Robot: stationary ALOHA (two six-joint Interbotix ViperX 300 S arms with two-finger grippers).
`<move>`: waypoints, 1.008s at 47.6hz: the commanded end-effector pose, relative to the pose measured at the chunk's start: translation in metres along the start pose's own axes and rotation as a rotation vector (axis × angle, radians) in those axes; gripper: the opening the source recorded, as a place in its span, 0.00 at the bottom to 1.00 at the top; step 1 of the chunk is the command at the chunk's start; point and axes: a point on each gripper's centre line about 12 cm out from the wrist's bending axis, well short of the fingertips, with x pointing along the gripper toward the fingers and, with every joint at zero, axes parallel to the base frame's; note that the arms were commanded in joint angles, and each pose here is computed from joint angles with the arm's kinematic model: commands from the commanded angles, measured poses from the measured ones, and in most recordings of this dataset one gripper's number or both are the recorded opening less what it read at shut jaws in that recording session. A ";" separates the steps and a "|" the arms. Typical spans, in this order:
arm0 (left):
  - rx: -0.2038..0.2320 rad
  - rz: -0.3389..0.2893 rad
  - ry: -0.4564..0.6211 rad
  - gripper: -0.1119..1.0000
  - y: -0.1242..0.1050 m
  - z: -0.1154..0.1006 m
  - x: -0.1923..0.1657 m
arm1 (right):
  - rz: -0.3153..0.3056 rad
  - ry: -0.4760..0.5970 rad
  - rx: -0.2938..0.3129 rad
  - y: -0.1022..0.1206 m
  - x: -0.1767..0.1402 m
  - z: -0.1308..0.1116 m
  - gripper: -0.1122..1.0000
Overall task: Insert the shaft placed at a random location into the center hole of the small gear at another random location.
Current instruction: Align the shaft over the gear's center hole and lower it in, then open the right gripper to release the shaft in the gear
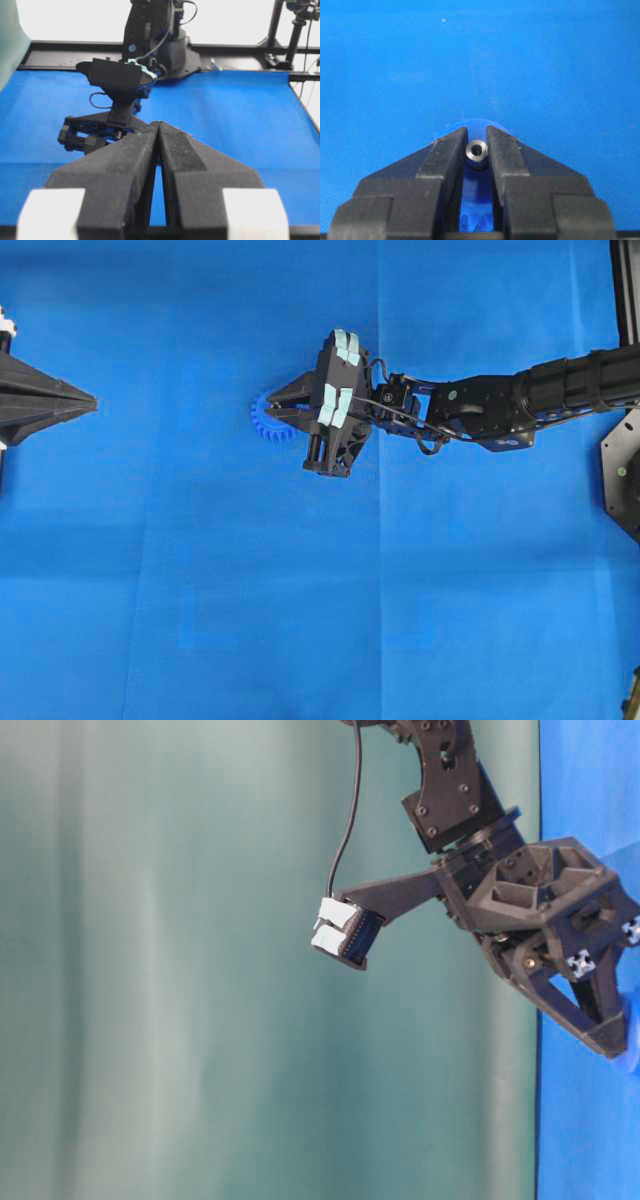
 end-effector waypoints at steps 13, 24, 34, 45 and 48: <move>0.001 0.000 -0.006 0.10 0.000 0.003 0.002 | 0.005 -0.032 0.000 0.002 -0.001 0.013 0.26; 0.001 0.000 -0.003 0.10 0.000 0.003 0.002 | 0.007 -0.054 0.006 0.003 -0.002 0.022 0.82; 0.001 0.000 -0.005 0.10 0.000 0.003 0.001 | 0.018 -0.089 0.009 0.006 -0.017 0.045 0.77; 0.001 0.000 -0.003 0.10 0.000 0.003 0.001 | 0.035 -0.112 0.015 0.011 -0.038 0.073 0.77; 0.001 0.000 -0.003 0.10 0.000 0.003 0.001 | 0.037 -0.113 0.016 0.011 -0.041 0.075 0.77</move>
